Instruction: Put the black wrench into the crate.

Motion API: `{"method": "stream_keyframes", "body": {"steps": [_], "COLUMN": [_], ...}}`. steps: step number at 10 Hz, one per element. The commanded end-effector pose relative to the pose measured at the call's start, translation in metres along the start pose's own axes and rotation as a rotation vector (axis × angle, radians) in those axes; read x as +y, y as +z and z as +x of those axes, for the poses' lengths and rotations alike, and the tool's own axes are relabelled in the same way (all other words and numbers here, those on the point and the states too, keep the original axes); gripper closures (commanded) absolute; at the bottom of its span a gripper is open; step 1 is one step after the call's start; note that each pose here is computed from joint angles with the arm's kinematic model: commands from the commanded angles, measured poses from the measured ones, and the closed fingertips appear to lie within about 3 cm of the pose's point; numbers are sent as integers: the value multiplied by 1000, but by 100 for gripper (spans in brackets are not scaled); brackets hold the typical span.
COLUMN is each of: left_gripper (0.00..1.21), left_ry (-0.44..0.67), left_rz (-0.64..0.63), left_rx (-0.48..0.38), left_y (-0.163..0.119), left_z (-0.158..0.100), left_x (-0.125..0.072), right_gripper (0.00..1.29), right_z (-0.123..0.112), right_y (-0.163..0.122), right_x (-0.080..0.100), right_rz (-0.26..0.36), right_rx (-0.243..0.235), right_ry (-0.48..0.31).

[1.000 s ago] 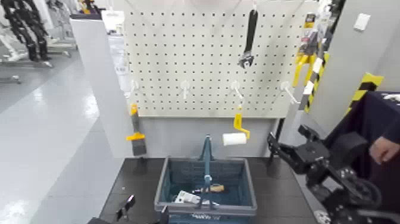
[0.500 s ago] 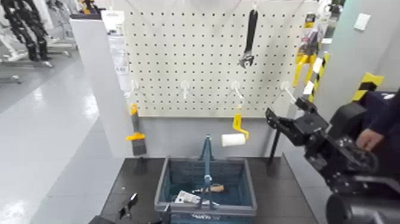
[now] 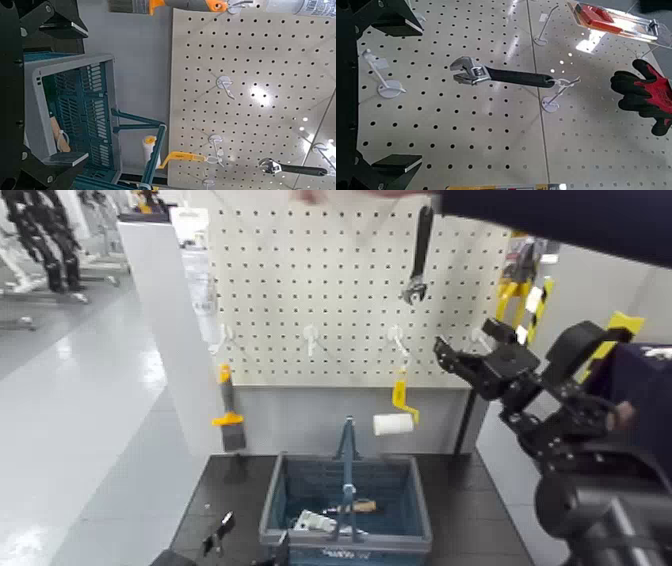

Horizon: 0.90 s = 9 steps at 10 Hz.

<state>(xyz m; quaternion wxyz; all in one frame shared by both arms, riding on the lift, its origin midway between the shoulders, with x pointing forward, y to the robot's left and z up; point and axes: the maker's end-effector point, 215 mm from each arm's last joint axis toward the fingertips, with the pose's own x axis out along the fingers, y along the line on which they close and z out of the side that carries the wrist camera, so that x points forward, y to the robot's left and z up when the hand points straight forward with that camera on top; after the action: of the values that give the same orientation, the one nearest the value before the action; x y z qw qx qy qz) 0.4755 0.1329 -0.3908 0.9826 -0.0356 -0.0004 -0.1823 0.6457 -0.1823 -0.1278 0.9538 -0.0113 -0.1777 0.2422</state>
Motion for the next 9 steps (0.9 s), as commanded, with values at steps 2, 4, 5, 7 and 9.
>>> {"method": "stream_keyframes", "body": {"steps": [2,4,5,7,9], "left_gripper": [21,21,21,21,21], "left_ry": [-4,-6,-6,-10,-13], "left_rz": [1,3,4,4,5], "left_rx": [-4,-6,-8,-9,-10], "left_y": [2,3,3,4,4], "left_z": [1,2,3,4,5], "left_x": [-1,-2,-1,-3,-3], "right_gripper": [18,18,18,18,18], "right_z": [23,34,38,48,55], "right_y": [18,26,27,38,44], "right_x": [5,11,14,19,22], "right_rz": [-3,-3,5,-3,-9], "right_rx": [-41,-63,-74,-100,-120], "right_ry": [41,79,92,115,132]}}
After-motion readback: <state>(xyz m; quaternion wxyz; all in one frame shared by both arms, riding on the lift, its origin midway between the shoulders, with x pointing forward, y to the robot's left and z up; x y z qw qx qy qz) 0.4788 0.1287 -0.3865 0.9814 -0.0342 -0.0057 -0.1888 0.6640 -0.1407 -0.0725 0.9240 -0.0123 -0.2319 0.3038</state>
